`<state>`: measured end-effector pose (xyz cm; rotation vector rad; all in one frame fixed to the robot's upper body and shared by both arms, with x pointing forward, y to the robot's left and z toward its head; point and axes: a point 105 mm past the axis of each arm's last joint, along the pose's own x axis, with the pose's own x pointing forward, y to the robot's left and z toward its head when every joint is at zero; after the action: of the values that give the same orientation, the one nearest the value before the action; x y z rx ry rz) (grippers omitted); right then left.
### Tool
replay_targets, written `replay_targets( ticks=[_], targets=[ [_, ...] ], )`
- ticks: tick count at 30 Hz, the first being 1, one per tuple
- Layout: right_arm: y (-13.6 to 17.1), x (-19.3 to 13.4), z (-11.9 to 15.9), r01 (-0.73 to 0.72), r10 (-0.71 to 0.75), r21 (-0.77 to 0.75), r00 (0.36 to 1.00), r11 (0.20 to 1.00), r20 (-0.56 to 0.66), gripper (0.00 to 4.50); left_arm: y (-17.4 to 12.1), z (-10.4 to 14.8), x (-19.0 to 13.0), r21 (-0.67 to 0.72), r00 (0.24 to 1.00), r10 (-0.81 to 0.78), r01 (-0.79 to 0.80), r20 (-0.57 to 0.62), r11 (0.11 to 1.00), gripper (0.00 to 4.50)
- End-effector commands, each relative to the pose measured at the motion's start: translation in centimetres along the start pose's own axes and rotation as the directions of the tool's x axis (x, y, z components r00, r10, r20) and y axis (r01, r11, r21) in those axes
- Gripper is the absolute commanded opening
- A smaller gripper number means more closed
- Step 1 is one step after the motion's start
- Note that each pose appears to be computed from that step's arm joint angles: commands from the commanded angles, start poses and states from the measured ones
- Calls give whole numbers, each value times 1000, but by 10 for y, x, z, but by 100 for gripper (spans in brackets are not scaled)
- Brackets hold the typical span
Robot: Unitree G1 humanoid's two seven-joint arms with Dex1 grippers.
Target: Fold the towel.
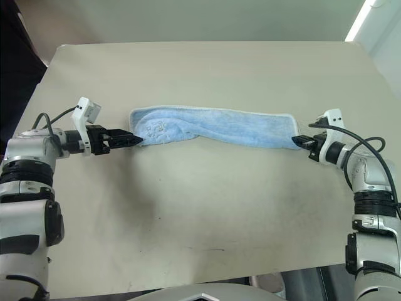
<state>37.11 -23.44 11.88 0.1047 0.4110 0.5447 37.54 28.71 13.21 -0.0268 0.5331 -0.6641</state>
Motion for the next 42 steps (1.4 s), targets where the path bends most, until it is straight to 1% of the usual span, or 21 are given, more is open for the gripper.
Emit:
replay_targets(
  ticks=[1, 13, 27, 30, 37, 38, 39, 41, 42],
  targets=[
    [-8, -9, 13, 38, -37, -7, 998, 999, 48, 4, 1, 3, 0, 30, 1000, 13, -12, -2, 999, 324],
    [-27, -17, 11, 124, -123, -13, 992, 992, 31, 4, -2, 6, 3, 48, 1000, 3, -3, 2, 999, 324],
    [-39, -24, 14, 177, -177, -8, 984, 984, 36, 4, -7, 6, 4, 39, 999, -37, 36, 17, 999, 324],
    [-39, -23, 14, 177, -176, -7, 984, 984, 35, 4, -11, 7, 3, 43, 998, -61, 60, 20, 997, 324],
    [-28, -20, 12, 123, -123, -16, 992, 992, 27, 4, -20, 8, -4, 50, 992, -120, 118, 33, 992, 324],
    [-28, -20, 12, 122, -122, -11, 992, 992, 26, 22, -20, 7, -4, 51, 993, -117, 116, 29, 992, 324],
    [-27, -20, 12, 121, -121, -8, 992, 993, 26, 46, -20, 7, -4, 52, 993, -113, 112, 27, 992, 341],
    [-26, -21, 13, 114, -114, -4, 993, 993, 30, 95, -20, 7, -5, 52, 993, -112, 110, 26, 993, 379],
    [-26, -22, 15, 118, -118, -7, 992, 993, 34, 128, -21, 7, -5, 51, 993, -115, 114, 31, 992, 415]
  ],
)
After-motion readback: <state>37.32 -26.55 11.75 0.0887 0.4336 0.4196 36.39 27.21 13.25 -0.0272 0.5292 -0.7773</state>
